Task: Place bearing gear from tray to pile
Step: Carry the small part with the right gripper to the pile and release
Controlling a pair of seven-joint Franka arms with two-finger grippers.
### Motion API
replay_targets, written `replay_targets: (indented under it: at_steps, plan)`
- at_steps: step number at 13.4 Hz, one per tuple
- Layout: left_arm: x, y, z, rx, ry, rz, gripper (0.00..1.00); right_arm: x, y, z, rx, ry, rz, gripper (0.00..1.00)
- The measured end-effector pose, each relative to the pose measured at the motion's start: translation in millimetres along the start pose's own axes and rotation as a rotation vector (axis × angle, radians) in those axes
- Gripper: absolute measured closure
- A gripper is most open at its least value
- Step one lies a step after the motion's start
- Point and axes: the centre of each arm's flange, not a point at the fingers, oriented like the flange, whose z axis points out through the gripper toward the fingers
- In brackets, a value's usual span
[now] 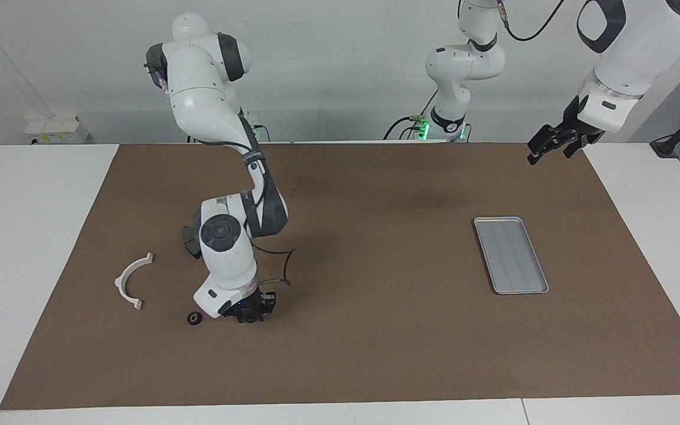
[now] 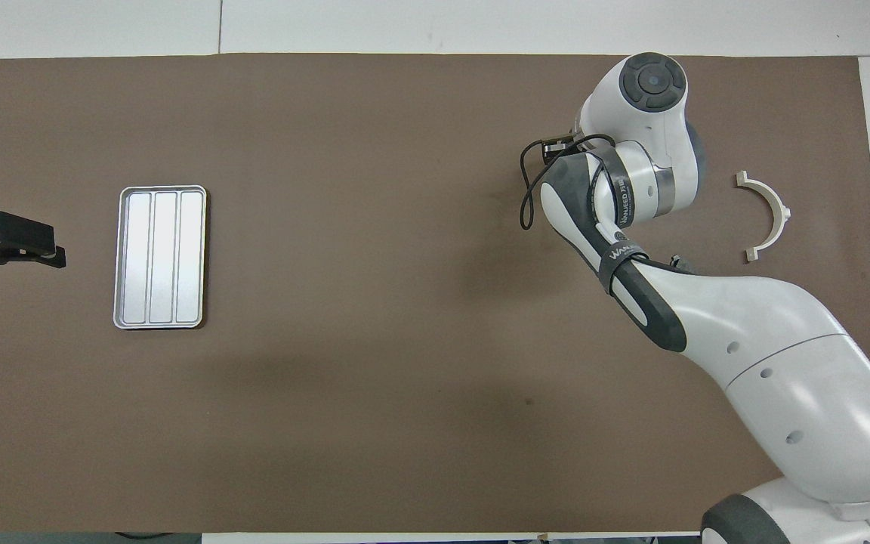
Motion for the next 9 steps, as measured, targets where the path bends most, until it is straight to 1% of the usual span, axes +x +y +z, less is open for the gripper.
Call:
replay_targets:
  at_steps: [1, 3, 4, 7, 9]
  plan:
    - [0, 0, 0, 0.0, 0.0, 0.0, 0.0, 0, -1, -2, 0.001, 0.003, -0.002, 0.24]
    - [0, 0, 0, 0.0, 0.0, 0.0, 0.0, 1, -2, -19, 0.002, 0.013, -0.002, 0.02]
    - [0, 0, 0, 0.0, 0.0, 0.0, 0.0, 2, 0, -33, 0.001, 0.016, 0.0, 0.0]
    - [0, 0, 0, 0.0, 0.0, 0.0, 0.0, 0, 8, -80, -0.003, 0.019, 0.011, 0.0]
    - [0, 0, 0, 0.0, 0.0, 0.0, 0.0, -1, 21, -103, -0.008, 0.015, 0.028, 0.0]
